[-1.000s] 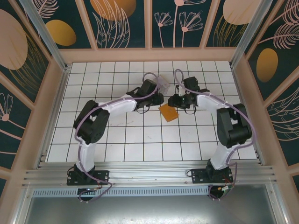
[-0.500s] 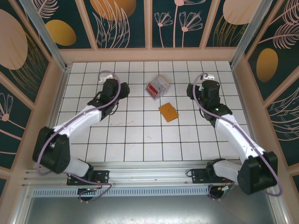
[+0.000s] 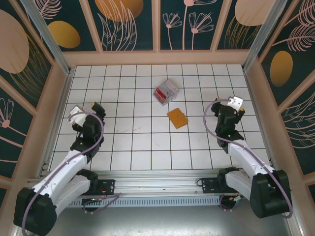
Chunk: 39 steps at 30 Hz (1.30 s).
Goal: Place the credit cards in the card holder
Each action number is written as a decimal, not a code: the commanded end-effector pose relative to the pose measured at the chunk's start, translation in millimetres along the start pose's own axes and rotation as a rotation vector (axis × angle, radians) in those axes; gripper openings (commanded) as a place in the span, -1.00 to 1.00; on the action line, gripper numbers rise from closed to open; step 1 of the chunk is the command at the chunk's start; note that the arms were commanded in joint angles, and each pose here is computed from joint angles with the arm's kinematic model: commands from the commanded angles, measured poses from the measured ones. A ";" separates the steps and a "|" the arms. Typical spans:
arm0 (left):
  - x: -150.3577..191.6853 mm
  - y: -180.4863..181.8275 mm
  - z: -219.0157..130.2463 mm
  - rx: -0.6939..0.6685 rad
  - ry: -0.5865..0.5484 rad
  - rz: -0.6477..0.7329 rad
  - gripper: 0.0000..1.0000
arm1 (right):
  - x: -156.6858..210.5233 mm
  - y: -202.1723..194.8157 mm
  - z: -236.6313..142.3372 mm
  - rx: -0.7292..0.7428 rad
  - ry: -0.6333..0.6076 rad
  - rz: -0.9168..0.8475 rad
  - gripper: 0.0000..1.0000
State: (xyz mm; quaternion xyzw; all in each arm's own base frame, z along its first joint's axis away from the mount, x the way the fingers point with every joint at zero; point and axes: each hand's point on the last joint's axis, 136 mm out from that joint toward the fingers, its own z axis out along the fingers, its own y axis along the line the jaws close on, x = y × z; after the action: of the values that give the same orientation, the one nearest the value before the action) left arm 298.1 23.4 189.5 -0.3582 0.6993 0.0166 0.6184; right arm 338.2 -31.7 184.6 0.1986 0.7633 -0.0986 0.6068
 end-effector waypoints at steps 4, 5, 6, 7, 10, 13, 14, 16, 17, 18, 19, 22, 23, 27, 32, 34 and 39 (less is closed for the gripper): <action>6.5 14.4 9.7 -0.056 -0.092 0.203 0.98 | 8.5 -24.2 10.6 0.037 -0.107 0.108 0.84; 6.3 7.0 11.4 -0.035 -0.086 0.249 0.98 | 14.3 -24.5 12.1 0.032 -0.103 0.103 0.84; 8.3 -4.3 12.8 0.020 -0.081 0.299 0.97 | 18.6 -24.3 13.3 0.029 -0.102 0.097 0.83; 8.8 -14.8 13.0 0.074 -0.093 0.351 0.98 | 21.8 -25.0 14.2 0.030 -0.103 0.095 0.83; 0.9 -20.6 13.8 0.109 -0.175 0.407 0.98 | 29.0 -26.7 15.2 0.023 -0.120 0.098 0.83; 4.0 -1.3 27.0 0.057 -0.177 0.401 0.98 | 33.8 -25.3 16.8 0.000 -0.133 0.109 0.82; 7.9 3.4 31.5 0.060 -0.166 0.393 0.98 | 36.0 -22.0 18.9 -0.013 -0.125 0.094 0.82; 13.1 10.3 36.2 0.081 -0.169 0.354 0.98 | 37.4 -19.0 23.8 -0.011 -0.109 0.078 0.81; 17.3 12.9 38.8 0.094 -0.166 0.343 0.98 | 37.2 -18.8 25.0 -0.008 -0.109 0.070 0.81; 15.6 12.3 42.2 0.095 -0.178 0.332 0.98 | 36.4 -18.7 24.6 -0.010 -0.115 0.066 0.80; 16.9 9.5 45.4 0.099 -0.169 0.340 0.97 | 34.2 -18.4 22.6 -0.019 -0.130 0.062 0.80; 17.7 -3.4 52.2 0.148 -0.181 0.406 0.98 | 28.6 -17.9 9.9 -0.063 -0.195 0.049 0.79; 17.1 -3.5 53.6 0.147 -0.190 0.413 0.98 | 27.1 -18.1 6.5 -0.075 -0.212 0.049 0.79; 23.5 -2.7 62.6 0.163 -0.186 0.406 0.98 | 26.2 -12.4 -0.7 -0.137 -0.250 0.030 0.97; 24.9 -3.9 61.9 0.182 -0.181 0.410 0.98 | 30.6 -9.6 6.7 -0.135 -0.251 0.014 0.98; 27.8 -5.5 65.0 0.187 -0.164 0.418 0.98 | 34.7 -0.1 12.2 -0.172 -0.216 -0.009 0.98; 35.9 -14.5 77.8 0.218 -0.104 0.444 0.98 | 46.1 15.9 38.5 -0.252 -0.107 -0.038 0.98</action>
State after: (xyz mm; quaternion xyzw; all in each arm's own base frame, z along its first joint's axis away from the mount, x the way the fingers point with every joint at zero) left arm 359.9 37.3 142.8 -0.1447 0.7195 0.1081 0.6706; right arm 351.6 -28.4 129.3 0.1215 0.7307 -0.0549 0.6695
